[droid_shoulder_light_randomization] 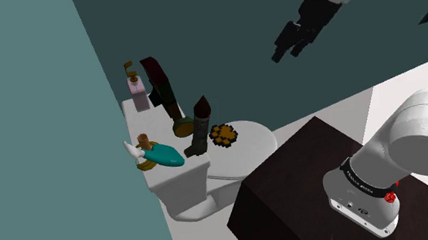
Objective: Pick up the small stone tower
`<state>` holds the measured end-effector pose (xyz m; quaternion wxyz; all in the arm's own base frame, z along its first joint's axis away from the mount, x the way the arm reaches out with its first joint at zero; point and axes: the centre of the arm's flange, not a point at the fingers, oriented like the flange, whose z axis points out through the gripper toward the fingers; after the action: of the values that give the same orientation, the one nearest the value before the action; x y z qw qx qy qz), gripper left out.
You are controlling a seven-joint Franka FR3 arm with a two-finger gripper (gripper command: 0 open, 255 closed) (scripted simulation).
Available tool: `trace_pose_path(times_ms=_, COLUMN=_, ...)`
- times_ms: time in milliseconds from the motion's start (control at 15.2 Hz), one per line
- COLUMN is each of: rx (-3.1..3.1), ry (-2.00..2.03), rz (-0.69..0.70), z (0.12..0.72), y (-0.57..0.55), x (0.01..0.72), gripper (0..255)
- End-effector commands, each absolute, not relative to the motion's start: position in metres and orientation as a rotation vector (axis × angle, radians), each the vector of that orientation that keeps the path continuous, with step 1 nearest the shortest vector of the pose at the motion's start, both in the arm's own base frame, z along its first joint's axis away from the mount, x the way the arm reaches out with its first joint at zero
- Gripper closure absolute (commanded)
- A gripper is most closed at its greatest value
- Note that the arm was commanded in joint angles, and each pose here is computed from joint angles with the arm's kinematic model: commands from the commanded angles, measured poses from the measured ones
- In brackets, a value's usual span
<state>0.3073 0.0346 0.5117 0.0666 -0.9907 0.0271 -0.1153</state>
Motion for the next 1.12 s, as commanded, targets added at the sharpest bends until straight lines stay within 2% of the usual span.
trace_pose_path(times_ms=0, rx=-2.97, ry=0.017, rz=-0.447, z=0.491, y=0.05, x=0.309, gripper=0)
trace_pose_path(times_ms=1056, rx=-2.707, ry=-0.483, rz=-1.125, z=0.333, y=0.175, x=0.344, gripper=0)
